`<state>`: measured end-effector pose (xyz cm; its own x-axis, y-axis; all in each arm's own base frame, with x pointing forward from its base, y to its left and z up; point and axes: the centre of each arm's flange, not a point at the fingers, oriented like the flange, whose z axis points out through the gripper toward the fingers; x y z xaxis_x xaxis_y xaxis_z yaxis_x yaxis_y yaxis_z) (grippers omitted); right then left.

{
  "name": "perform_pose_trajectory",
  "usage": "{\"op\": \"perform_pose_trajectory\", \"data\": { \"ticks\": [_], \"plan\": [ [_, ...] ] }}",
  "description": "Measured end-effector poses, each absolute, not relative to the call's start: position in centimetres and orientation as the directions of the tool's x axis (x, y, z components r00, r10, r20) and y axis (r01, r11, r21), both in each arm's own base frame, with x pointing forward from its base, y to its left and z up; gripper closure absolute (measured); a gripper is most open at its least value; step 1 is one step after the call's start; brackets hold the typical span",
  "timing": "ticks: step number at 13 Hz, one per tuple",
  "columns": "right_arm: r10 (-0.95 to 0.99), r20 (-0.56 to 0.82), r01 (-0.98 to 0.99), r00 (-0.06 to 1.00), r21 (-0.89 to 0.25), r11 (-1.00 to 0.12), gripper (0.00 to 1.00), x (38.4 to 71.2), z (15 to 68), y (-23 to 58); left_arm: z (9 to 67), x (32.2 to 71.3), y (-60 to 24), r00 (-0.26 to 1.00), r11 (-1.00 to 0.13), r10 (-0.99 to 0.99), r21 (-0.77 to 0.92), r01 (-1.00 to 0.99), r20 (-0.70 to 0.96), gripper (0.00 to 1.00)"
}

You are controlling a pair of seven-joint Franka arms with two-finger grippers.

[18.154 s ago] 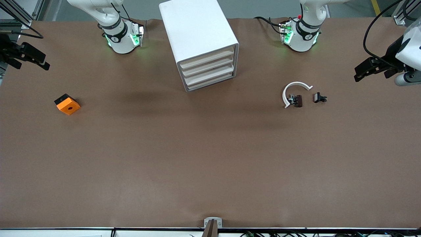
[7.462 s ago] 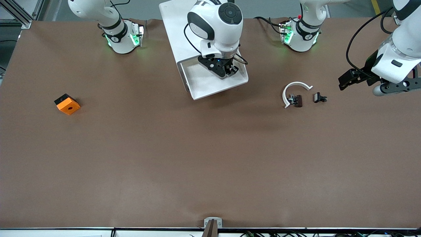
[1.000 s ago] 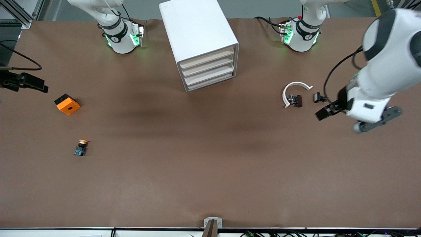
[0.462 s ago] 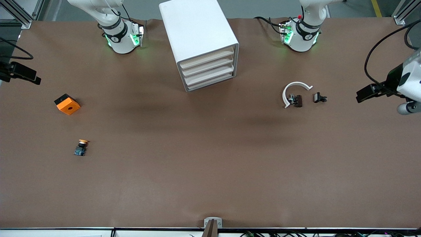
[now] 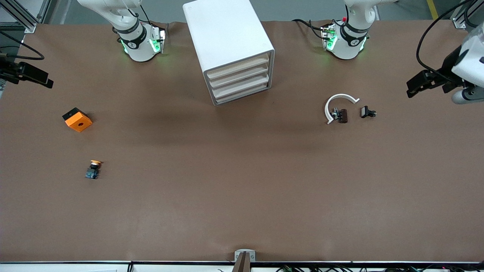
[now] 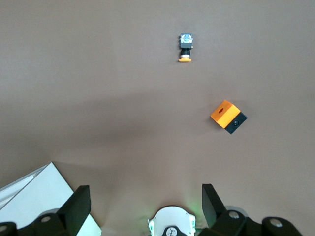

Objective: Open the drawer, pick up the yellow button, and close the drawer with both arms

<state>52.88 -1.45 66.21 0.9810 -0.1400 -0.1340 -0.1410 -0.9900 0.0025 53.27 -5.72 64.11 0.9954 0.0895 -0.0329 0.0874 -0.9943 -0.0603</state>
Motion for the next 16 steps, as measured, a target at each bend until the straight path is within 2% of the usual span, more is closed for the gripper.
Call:
{"op": "perform_pose_trajectory", "data": {
  "ticks": [5,8,16],
  "plan": [
    [-0.138,-0.092,-0.139,0.986,-0.005,-0.990,0.00,49.9,66.4,-1.1,63.7,50.6,-7.9,0.998,-0.998,0.057,-0.033,0.056,-0.018,0.00],
    [-0.145,-0.084,-0.146,0.986,-0.006,-0.989,0.00,49.8,66.2,-1.3,63.3,49.6,-8.3,0.999,-0.998,0.052,-0.026,0.052,0.003,0.00],
    [-0.167,-0.072,-0.168,0.983,-0.010,-0.986,0.00,49.7,66.5,-2.2,64.5,49.9,-7.1,0.997,-0.997,0.073,-0.016,0.074,0.038,0.00]
  ]
}}
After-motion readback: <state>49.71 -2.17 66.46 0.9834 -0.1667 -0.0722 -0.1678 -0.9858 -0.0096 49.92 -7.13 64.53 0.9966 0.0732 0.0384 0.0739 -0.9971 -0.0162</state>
